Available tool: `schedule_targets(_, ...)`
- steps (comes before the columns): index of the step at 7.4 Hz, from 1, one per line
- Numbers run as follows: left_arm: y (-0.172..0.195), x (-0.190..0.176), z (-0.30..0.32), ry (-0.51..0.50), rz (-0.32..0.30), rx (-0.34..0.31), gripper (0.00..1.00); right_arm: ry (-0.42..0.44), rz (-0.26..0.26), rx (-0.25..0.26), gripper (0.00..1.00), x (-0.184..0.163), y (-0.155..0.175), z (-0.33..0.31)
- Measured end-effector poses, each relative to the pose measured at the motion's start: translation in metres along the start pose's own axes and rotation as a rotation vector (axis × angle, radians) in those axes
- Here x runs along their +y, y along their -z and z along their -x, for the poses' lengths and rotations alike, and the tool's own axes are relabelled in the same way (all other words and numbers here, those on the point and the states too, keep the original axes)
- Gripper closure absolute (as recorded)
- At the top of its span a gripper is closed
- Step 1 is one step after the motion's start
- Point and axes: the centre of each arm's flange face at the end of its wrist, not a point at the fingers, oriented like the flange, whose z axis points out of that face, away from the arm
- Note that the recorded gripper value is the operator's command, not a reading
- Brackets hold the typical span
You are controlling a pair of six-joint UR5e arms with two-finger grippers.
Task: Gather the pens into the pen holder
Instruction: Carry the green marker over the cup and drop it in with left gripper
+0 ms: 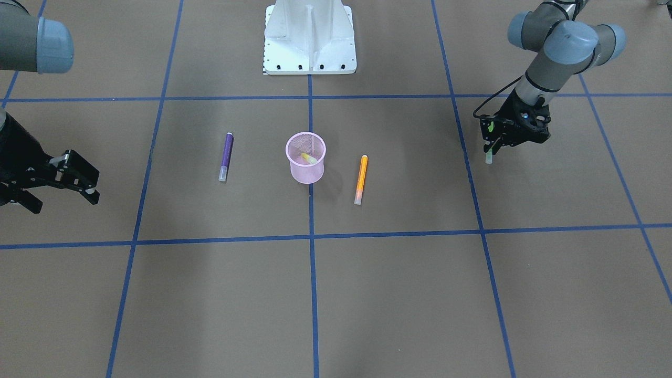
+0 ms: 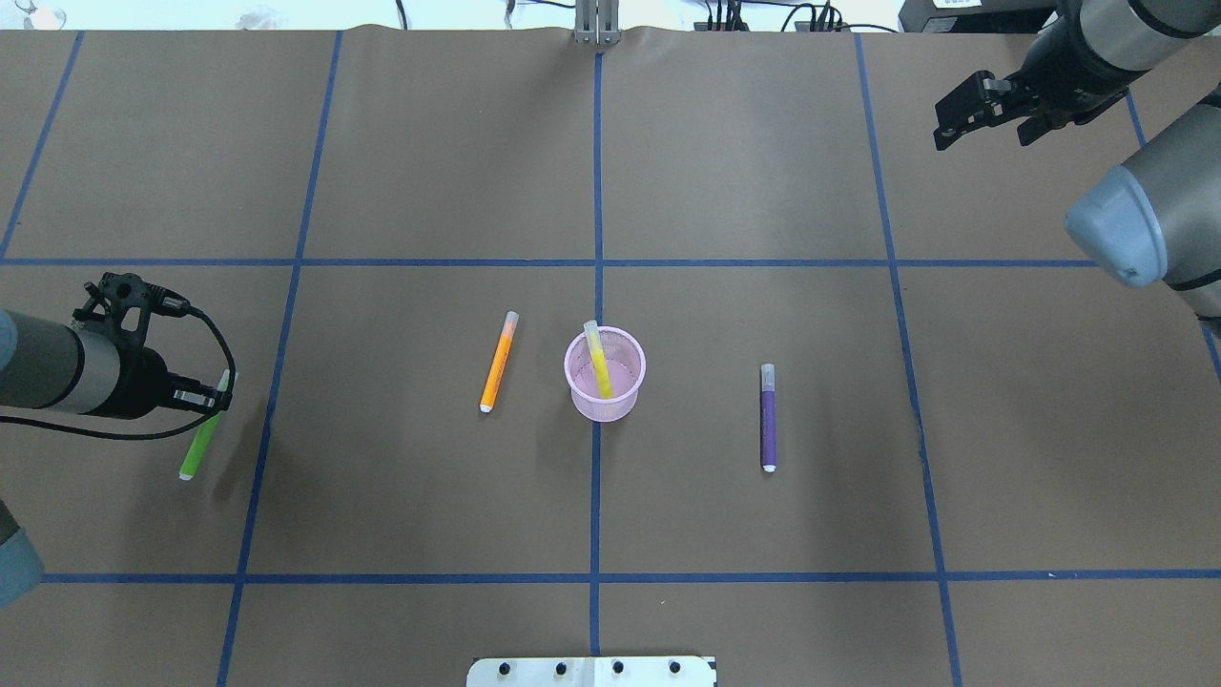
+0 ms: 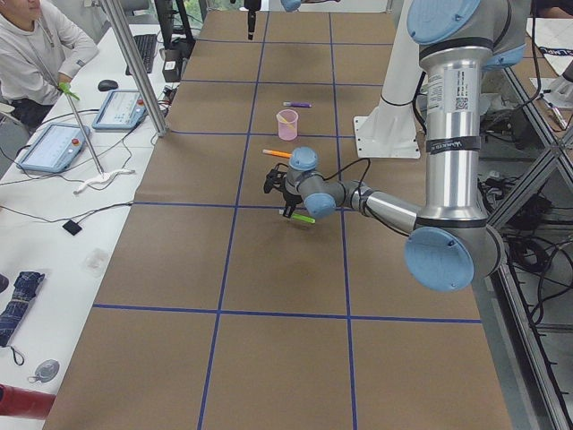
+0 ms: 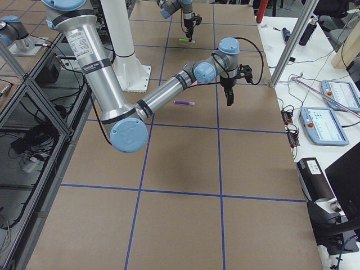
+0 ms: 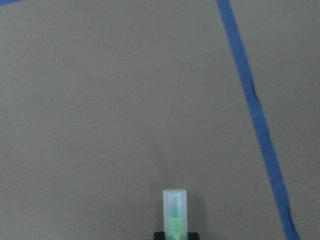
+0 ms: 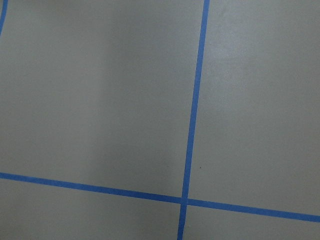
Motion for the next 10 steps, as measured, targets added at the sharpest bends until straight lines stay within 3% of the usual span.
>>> schedule_targets(3,0.043,-0.093,-0.115,-0.106,-0.288,0.182,1.00,0.002,0.010,0.007,0.00,0.005,-0.006,-0.010)
schedule_targets(4,0.061,-0.115,-0.158,-0.139,-0.353,0.256,1.00,0.005,0.011,0.009,0.00,0.006,-0.007,-0.012)
schedule_targets(6,0.080,-0.130,-0.226,-0.207,-0.485,0.421,1.00,0.008,0.009,0.011,0.00,0.007,-0.007,-0.012)
schedule_targets(7,0.072,-0.131,-0.252,-0.232,-0.571,0.495,1.00,0.009,0.007,0.013,0.00,0.007,-0.007,-0.012)
schedule_targets(8,0.059,-0.129,-0.273,-0.269,-0.650,0.545,1.00,0.011,0.003,0.014,0.00,0.007,-0.006,-0.012)
schedule_targets(10,0.031,-0.115,-0.296,-0.332,-0.757,0.573,1.00,0.012,-0.001,0.014,0.00,0.007,-0.005,-0.011)
